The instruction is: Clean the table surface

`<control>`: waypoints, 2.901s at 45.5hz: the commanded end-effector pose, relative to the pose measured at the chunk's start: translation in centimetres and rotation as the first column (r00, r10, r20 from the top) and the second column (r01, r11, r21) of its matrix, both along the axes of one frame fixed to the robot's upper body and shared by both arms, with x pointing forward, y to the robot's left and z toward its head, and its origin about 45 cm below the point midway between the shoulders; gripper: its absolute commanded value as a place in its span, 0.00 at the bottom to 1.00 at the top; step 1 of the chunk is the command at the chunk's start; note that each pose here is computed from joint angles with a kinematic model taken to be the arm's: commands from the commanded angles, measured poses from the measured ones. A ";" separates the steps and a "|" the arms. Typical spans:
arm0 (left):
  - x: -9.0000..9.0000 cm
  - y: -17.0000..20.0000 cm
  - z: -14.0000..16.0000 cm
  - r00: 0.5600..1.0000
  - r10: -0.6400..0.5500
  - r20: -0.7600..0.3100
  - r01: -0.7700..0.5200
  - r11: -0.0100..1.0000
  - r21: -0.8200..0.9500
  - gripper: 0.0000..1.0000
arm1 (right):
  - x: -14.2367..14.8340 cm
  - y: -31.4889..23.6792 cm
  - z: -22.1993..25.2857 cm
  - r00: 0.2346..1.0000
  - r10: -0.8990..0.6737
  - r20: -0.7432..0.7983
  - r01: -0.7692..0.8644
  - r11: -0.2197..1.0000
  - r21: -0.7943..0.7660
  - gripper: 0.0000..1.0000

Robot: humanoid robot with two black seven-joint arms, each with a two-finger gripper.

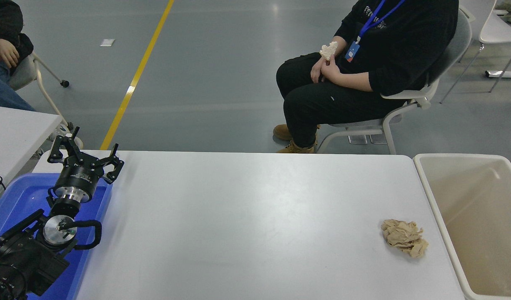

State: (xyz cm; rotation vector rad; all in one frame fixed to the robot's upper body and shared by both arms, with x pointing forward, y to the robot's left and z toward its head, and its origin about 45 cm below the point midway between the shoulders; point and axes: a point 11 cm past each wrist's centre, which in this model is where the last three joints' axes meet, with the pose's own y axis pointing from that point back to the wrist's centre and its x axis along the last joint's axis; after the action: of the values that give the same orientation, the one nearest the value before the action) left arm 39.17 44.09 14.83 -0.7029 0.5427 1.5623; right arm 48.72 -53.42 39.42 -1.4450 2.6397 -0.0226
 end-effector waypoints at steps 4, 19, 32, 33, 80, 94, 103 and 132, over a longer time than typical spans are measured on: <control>0.0 0.0 0.0 1.000 -0.001 0.001 0.001 1.000 0.000 1.00 | 2.3 6.5 4.6 0.945 0.178 0.273 -0.246 0.939 0.241 0.98; 0.0 0.0 0.0 1.000 0.000 0.000 0.000 1.000 0.000 1.00 | 1.7 11.0 -3.1 0.919 0.315 0.238 -0.381 0.865 0.327 0.98; 0.0 0.0 0.0 1.000 0.002 0.001 -0.002 1.000 0.000 1.00 | -0.7 11.3 -9.9 0.904 0.369 0.217 -0.427 0.820 0.380 0.98; 0.0 0.0 0.0 1.000 0.000 0.000 0.000 1.000 0.000 1.00 | -1.0 11.1 -10.5 0.903 0.368 0.222 -0.428 0.821 0.379 0.98; 0.0 0.0 0.0 1.000 0.000 0.000 0.000 1.000 0.000 1.00 | -5.2 10.7 -20.3 0.939 0.323 0.117 -0.343 0.890 0.299 0.98; 0.0 0.0 0.0 1.000 0.002 0.001 -0.002 1.000 0.000 1.00 | -5.0 10.1 -19.6 0.941 0.316 0.120 -0.338 0.897 0.286 0.98; 0.0 0.0 0.0 1.000 0.000 0.000 0.000 1.000 0.000 1.00 | -6.0 6.9 -19.2 0.945 0.326 0.025 -0.325 0.928 0.182 0.98; 0.0 0.0 0.0 1.000 0.000 0.002 0.000 1.000 0.000 1.00 | -6.9 1.2 -15.5 0.842 0.363 -0.399 -0.490 0.825 -0.283 0.98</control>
State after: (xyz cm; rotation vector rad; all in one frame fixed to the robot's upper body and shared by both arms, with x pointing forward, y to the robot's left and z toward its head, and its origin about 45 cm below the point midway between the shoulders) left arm 39.17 44.09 14.83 -0.7029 0.5426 1.5624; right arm 41.80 -51.41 22.82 -1.9550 2.4813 0.0093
